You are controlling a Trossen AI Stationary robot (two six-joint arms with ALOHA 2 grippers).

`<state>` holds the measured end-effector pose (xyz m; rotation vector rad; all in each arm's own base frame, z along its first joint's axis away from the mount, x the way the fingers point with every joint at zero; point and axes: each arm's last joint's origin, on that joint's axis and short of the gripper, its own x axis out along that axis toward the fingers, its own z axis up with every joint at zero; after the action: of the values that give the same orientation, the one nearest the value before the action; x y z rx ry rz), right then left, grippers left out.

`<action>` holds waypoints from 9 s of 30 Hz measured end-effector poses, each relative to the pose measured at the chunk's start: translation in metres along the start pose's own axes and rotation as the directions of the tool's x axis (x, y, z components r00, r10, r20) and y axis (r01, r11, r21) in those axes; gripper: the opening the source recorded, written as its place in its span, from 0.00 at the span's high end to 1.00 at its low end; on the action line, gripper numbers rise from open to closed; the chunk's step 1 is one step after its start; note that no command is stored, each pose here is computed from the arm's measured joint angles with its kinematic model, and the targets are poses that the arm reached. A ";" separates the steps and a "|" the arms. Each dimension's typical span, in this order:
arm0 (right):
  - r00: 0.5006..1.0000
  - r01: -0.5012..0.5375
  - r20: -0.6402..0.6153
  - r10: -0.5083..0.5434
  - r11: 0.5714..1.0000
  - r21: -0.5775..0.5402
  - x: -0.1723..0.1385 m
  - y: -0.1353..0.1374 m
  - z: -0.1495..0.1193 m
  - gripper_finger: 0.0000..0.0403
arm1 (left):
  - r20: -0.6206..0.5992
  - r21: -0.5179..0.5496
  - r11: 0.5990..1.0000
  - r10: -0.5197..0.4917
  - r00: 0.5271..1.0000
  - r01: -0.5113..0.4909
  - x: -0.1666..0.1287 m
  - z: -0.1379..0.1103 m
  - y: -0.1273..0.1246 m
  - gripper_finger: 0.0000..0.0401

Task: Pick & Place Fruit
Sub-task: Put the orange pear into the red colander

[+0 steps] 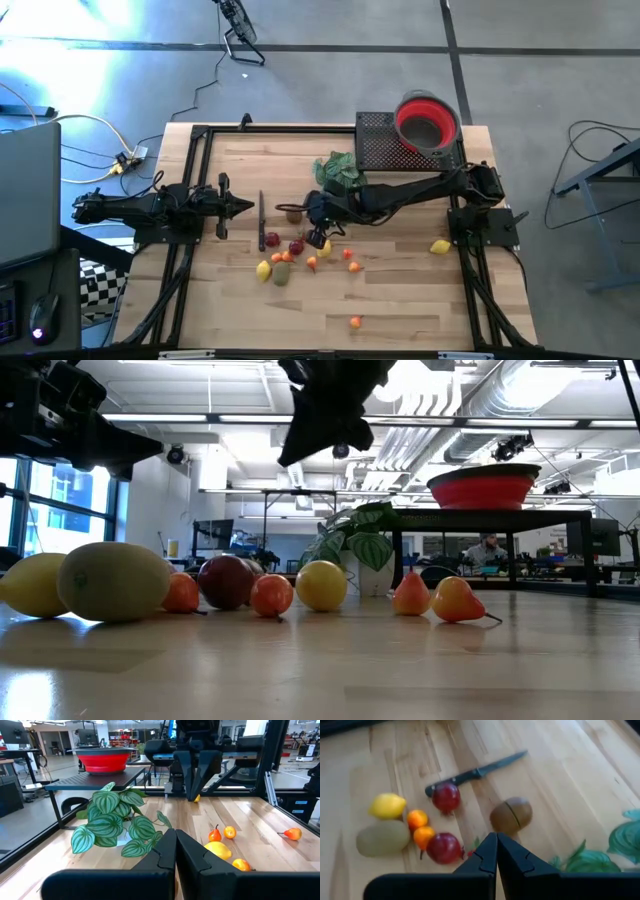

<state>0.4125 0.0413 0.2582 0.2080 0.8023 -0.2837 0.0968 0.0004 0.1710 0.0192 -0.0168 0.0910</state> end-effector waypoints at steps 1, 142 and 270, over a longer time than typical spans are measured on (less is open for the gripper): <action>1.000 -0.002 -0.028 0.001 1.000 -0.007 0.000 0.000 -0.003 0.99 | 0.000 0.000 1.000 0.000 1.000 0.000 0.000 0.000 0.000 1.00; 0.921 0.035 -0.387 -0.042 0.999 -0.024 0.010 0.037 -0.117 0.78 | -0.004 -0.148 0.989 0.000 1.000 -0.001 0.000 0.000 0.000 0.92; 0.712 0.593 -0.031 -0.702 0.577 0.562 -0.194 -0.250 -0.017 0.99 | 0.006 -0.052 0.997 0.055 0.998 -0.054 0.000 0.001 0.002 0.92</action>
<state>0.1913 -0.1565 0.3694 0.4019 0.5506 -1.2439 0.0966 0.0020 0.1716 -0.0329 -0.0267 0.1450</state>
